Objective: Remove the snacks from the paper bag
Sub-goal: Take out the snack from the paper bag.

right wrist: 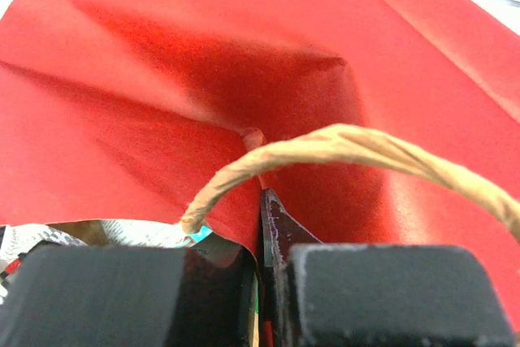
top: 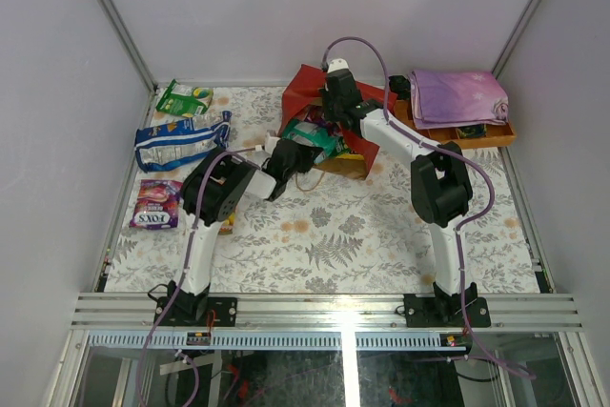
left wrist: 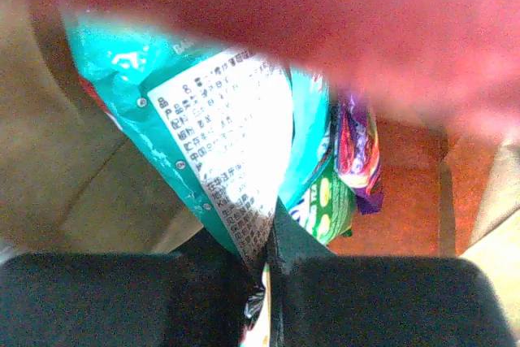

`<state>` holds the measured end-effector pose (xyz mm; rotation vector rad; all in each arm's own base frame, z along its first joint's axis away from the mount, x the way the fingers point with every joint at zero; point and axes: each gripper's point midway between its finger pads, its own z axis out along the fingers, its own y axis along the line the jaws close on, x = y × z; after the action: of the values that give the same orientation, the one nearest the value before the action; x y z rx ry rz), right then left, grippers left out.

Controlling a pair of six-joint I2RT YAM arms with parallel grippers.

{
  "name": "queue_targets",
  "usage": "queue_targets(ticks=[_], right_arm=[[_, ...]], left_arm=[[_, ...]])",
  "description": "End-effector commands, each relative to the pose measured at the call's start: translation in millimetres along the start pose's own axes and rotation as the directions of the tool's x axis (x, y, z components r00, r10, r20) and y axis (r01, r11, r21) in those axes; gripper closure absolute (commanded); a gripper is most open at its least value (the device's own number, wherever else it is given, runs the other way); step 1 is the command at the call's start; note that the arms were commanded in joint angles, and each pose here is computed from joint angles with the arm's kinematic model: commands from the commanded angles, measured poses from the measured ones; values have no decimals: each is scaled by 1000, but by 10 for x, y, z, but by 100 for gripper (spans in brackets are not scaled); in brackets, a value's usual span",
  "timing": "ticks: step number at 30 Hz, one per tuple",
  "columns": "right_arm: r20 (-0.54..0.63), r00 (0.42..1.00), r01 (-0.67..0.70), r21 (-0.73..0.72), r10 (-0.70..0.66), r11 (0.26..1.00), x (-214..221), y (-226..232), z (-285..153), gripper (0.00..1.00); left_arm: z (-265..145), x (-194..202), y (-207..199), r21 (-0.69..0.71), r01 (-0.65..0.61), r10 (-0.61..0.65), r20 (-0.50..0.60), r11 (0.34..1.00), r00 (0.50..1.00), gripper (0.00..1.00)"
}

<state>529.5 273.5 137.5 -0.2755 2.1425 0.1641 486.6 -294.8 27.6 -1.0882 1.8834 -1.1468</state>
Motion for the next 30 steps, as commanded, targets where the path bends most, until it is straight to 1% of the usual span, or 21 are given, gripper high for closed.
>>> queue_targets(ticks=[1,3,6,8,12,16,18,19,20,22,24,25,27,29,30], right_arm=[[122,992,-19,2,18,1000,-456,-73,-194,100],[123,992,-17,3,17,1000,-456,-80,-196,100],[129,991,-19,4,19,1000,-478,-90,-202,100],[134,991,-22,2,22,1000,-500,-95,-211,100],[140,990,-28,-3,28,1000,-520,-94,-239,100],[142,989,-30,-13,32,999,-514,-85,-266,100],[146,989,-29,-13,31,999,-530,-86,-288,100],[145,989,-29,-12,30,1000,-529,-85,-293,100],[146,989,-29,-11,30,1000,-535,-93,-301,100],[147,989,-30,-15,32,999,-540,-87,-320,100],[148,988,-34,-19,37,999,-537,-86,-336,100],[147,988,-37,-24,40,999,-533,-79,-343,100],[146,988,-44,-35,49,998,-531,-57,-356,100],[142,988,-50,-45,56,998,-514,-43,-357,100],[144,988,-53,-50,59,997,-521,-31,-364,100]], left_arm=[[-204,6,-80,62,-31,31,-4,998,1000,100],[-342,7,-81,65,-55,56,-11,996,998,100],[-601,85,-79,83,-92,97,-57,992,994,100],[-779,174,-68,98,-115,126,-111,988,986,100],[-1180,339,-105,152,-123,154,-214,981,964,100],[-1516,321,-171,147,-195,225,-224,970,948,100],[-1635,208,-276,114,-258,276,-185,959,943,100],[-1737,118,-461,129,-293,310,-141,947,940,100],[-1806,15,-542,104,-328,338,-100,939,936,100],[-1983,-247,-809,68,-381,381,17,922,924,100],[-2178,-552,-1030,15,-427,420,147,904,895,100],[-2277,-711,-1196,-4,-437,428,211,899,879,100],[-2400,-999,-1392,-50,-453,446,297,890,844,100],[-2408,-1298,-1503,-91,-447,449,345,890,824,100],[-2369,-1423,-1526,-109,-441,450,350,891,822,100]])
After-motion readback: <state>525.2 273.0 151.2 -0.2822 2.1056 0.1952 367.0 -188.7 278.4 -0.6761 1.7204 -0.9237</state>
